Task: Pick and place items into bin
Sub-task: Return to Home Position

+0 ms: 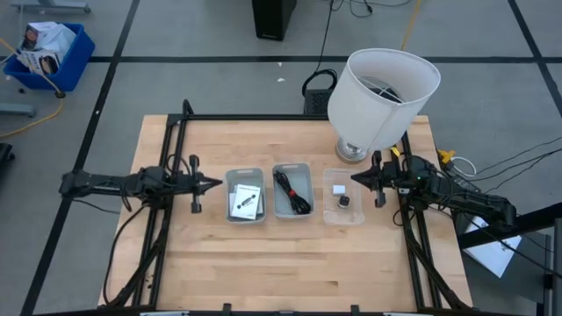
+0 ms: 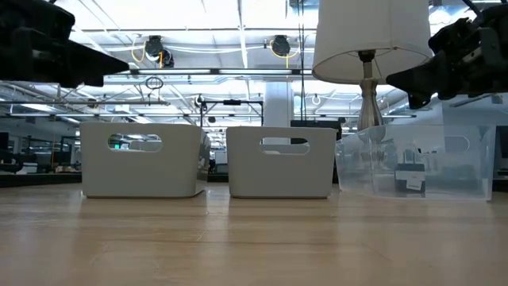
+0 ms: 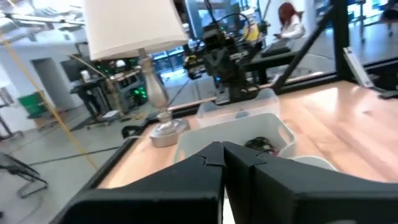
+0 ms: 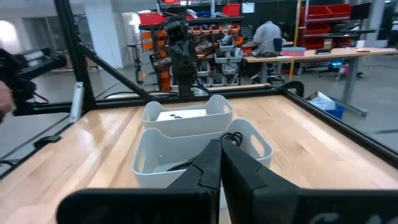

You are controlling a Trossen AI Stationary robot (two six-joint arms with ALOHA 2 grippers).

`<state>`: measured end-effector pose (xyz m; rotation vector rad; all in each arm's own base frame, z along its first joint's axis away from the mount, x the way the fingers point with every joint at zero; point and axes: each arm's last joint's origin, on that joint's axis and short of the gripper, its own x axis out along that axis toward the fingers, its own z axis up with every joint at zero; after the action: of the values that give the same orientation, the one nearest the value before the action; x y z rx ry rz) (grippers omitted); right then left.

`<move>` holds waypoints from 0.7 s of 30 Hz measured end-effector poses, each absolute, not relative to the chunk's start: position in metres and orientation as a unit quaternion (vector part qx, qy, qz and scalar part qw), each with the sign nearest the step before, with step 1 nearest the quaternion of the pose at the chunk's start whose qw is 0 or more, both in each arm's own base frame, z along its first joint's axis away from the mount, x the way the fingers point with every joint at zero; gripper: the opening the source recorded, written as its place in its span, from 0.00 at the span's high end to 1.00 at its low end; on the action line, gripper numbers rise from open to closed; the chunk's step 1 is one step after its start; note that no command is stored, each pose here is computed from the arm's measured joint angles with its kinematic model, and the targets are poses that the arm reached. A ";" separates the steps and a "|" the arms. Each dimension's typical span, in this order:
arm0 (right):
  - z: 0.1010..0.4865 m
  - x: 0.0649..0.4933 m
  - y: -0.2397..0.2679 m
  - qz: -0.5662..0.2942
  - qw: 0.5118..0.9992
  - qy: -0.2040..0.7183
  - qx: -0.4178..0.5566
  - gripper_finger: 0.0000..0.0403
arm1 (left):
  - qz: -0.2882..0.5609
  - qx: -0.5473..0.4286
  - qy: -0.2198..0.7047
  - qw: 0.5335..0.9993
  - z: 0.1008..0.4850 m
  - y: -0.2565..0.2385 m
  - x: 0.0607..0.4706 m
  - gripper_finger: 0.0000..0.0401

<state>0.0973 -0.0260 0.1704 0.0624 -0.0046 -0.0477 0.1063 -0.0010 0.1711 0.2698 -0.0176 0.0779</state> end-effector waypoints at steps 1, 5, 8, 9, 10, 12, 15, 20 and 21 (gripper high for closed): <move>0.171 0.097 -0.026 -0.018 0.999 -0.004 0.033 0.99 | 0.035 0.131 -0.007 0.991 0.170 -0.001 0.105 1.00; 0.171 0.097 -0.025 0.000 0.999 -0.006 0.032 0.99 | 0.027 0.120 0.007 0.992 0.167 -0.001 0.103 1.00; 0.171 0.097 -0.025 -0.001 0.999 -0.006 0.032 1.00 | -0.003 0.115 0.016 0.993 0.164 -0.003 0.102 1.00; 0.171 0.097 -0.025 0.000 0.999 -0.006 0.032 1.00 | -0.017 0.113 0.020 0.993 0.163 -0.004 0.102 1.00; 0.171 0.097 -0.025 0.000 0.999 -0.006 0.032 1.00 | -0.031 0.109 0.023 0.993 0.162 -0.005 0.102 1.00; 0.171 0.097 -0.025 0.002 0.999 -0.004 0.032 1.00 | -0.050 0.102 0.024 0.993 0.162 -0.006 0.102 1.00; 0.171 0.097 -0.024 0.010 0.999 -0.005 0.032 1.00 | -0.049 0.094 0.025 0.994 0.162 -0.006 0.102 1.00; 0.172 0.097 -0.025 -0.013 0.999 -0.011 0.030 1.00 | -0.037 0.078 0.028 0.996 0.162 -0.005 0.102 0.98; 0.172 0.097 -0.025 -0.014 0.999 -0.011 0.030 1.00 | -0.034 0.077 0.029 0.996 0.162 -0.005 0.102 0.98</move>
<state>0.0973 -0.0255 0.1721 0.0609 -0.0218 -0.0283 0.1022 -0.0049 0.1617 0.1545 0.0572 -0.0688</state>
